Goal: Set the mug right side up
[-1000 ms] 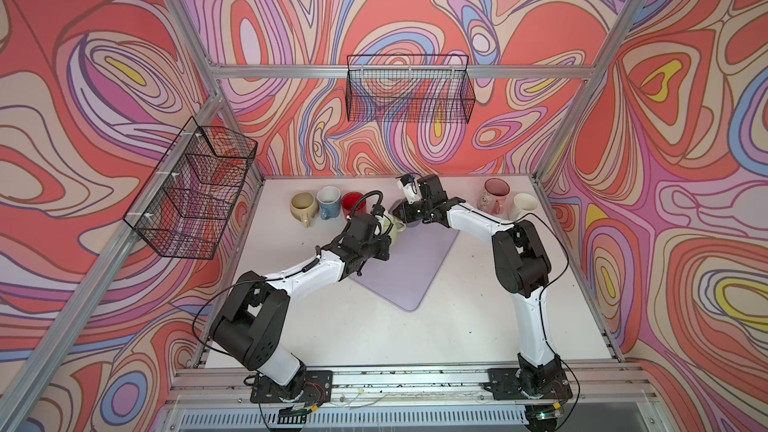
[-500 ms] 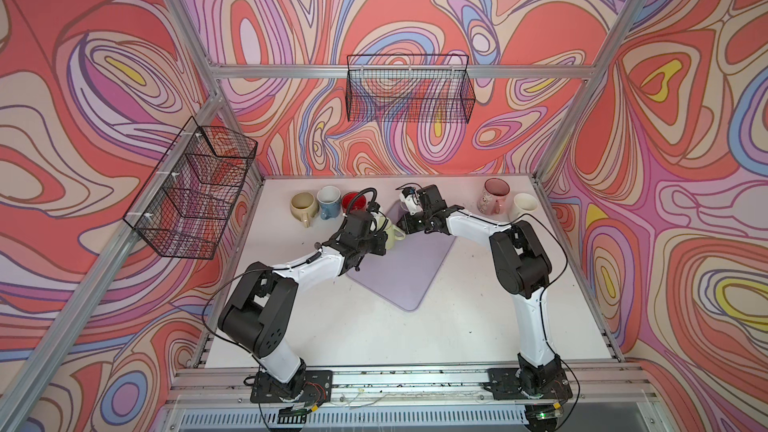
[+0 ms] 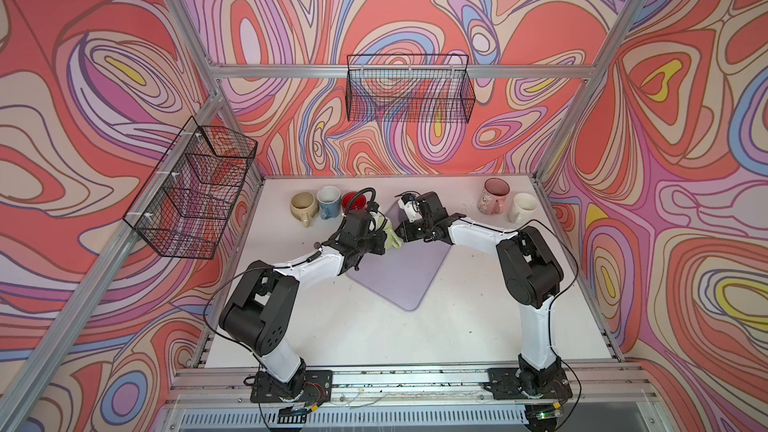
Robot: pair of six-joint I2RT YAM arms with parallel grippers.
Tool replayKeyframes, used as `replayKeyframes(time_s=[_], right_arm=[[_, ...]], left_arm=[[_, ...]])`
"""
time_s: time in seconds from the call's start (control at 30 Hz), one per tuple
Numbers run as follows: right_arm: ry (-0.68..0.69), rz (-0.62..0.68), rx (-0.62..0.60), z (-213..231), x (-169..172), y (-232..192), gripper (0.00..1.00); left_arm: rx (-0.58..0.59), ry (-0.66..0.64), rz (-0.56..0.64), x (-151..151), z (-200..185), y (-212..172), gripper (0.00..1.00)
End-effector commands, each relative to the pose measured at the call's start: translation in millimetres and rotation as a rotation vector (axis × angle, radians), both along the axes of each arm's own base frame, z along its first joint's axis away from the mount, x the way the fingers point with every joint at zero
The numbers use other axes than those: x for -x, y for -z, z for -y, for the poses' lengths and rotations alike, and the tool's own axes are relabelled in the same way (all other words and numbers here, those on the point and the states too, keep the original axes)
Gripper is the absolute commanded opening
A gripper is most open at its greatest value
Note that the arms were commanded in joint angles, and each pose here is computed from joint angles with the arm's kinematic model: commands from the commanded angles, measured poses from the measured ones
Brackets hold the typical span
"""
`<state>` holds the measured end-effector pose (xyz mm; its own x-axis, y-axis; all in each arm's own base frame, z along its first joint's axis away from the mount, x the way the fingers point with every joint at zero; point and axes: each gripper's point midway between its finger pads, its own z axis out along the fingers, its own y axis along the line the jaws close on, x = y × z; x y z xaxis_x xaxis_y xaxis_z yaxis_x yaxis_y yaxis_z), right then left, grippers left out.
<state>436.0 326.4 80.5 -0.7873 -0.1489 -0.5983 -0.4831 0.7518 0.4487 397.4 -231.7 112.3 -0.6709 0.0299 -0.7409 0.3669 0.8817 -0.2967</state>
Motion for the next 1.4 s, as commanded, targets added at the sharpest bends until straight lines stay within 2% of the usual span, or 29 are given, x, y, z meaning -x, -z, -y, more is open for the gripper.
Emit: replayKeyframes(time_s=[0.0, 0.57, 0.8, 0.83, 0.93, 1.03, 1.17, 1.3, 1.37], right_arm=[[0.0, 0.016, -0.059, -14, 9, -18, 0.12], [0.001, -0.064, -0.086, -33, 41, 6, 0.1], [0.039, -0.046, -0.022, -18, 37, 4, 0.1], [0.045, -0.043, -0.018, -13, 35, 1, 0.1], [0.069, -0.027, -0.008, 4, 30, -8, 0.1], [0.111, -0.005, -0.003, 27, 21, -19, 0.1], [0.161, 0.023, -0.016, 56, 8, -35, 0.13], [0.2, 0.059, -0.007, 79, 0, -48, 0.24], [0.216, 0.075, -0.001, 88, -2, -54, 0.26]], left_arm=[[-0.005, -0.009, 0.005, 0, -4, 4, 0.19], [-0.025, -0.035, -0.024, 7, -14, 18, 0.19], [-0.02, -0.046, -0.019, 11, -19, 9, 0.19], [-0.02, -0.048, -0.019, 12, -19, 8, 0.2], [-0.025, -0.061, -0.01, 15, -24, 2, 0.39], [-0.013, -0.05, -0.004, 19, -23, -6, 0.49], [0.011, -0.063, 0.0, 23, -24, -19, 0.52], [-0.019, -0.105, -0.001, 23, -25, -21, 0.53], [-0.039, -0.103, -0.02, 24, -19, -17, 0.54]])
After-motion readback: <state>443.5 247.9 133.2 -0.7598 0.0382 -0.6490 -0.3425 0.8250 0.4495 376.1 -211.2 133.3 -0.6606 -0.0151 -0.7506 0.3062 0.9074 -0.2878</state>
